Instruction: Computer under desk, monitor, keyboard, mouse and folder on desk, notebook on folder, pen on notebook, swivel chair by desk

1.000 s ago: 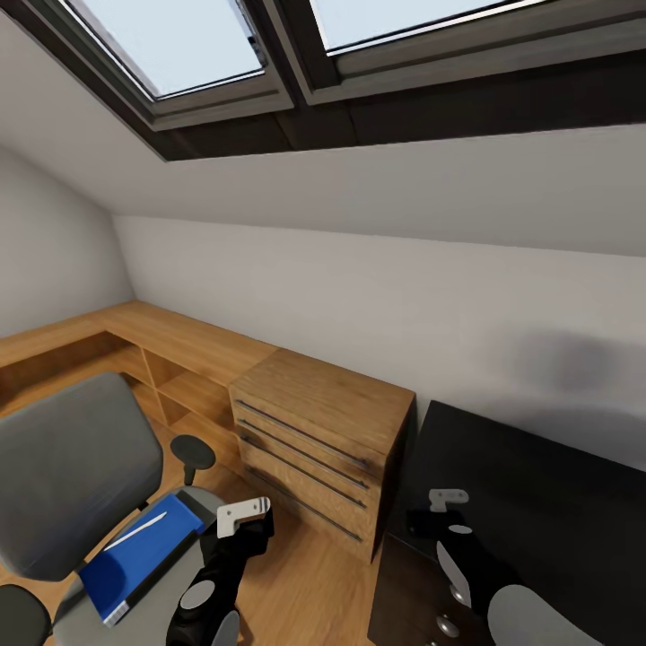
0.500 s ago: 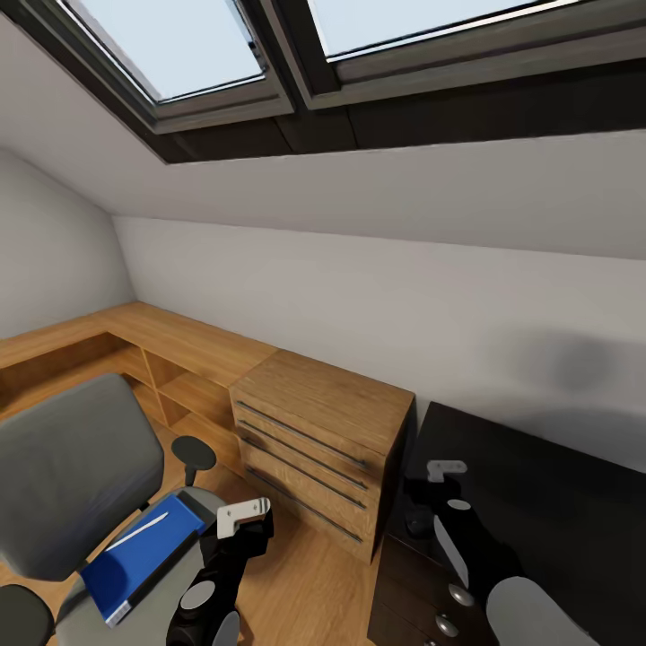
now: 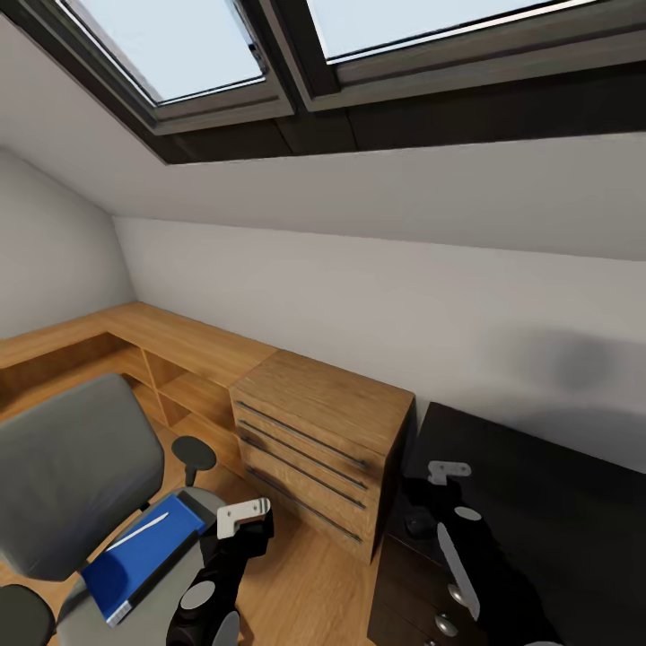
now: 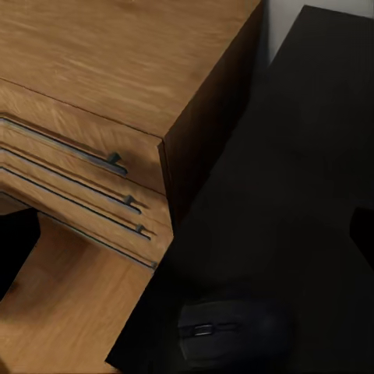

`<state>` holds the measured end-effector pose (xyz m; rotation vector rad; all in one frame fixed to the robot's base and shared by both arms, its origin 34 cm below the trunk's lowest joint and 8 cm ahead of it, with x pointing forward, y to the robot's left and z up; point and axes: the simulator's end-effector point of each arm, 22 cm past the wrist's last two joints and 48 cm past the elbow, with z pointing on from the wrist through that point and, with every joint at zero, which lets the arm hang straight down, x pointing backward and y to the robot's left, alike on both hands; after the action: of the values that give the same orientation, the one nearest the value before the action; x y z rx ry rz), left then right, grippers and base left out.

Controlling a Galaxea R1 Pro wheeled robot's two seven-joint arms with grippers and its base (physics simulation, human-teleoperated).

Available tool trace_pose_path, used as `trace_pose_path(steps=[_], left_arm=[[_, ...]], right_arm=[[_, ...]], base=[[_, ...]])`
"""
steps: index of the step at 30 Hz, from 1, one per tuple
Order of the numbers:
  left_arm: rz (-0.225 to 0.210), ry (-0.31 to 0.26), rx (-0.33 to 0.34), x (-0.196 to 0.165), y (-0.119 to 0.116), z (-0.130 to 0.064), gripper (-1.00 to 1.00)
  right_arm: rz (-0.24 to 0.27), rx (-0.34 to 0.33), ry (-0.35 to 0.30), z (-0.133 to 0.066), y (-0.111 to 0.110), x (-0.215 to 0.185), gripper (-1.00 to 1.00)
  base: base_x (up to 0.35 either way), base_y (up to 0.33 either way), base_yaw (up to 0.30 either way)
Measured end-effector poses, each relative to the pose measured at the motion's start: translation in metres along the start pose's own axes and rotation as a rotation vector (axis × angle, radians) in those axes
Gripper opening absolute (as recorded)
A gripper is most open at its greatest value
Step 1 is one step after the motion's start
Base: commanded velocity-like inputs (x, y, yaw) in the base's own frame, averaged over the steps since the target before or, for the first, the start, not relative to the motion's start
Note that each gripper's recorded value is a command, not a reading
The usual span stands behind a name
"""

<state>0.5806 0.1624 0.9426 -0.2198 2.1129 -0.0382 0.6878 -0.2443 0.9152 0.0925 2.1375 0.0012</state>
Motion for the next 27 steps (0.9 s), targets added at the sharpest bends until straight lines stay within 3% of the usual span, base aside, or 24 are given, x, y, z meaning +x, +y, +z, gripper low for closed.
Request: trace_pose_path(steps=[5,19,27], left_arm=[[0.001,0.003,-0.001,0.0013,0.0002,0.0010,1.00],[0.000,0.002,-0.001,0.0010,0.0002,0.0009,1.00],[0.000,0.002,-0.001,0.0010,0.0002,0.0009,1.00]], right_arm=[[0.012,-0.002,-0.018,-0.0033,0.0004,-0.0086,1.00],[0.012,0.000,-0.018,-0.0032,-0.0002,-0.0083,1.00],[0.012,0.000,-0.017,-0.0030,-0.0002,-0.0080,1.00]], base=[[-0.325,0.085,-0.110],[-0.333,0.016,-0.250],[-0.335,0.000,-0.049]])
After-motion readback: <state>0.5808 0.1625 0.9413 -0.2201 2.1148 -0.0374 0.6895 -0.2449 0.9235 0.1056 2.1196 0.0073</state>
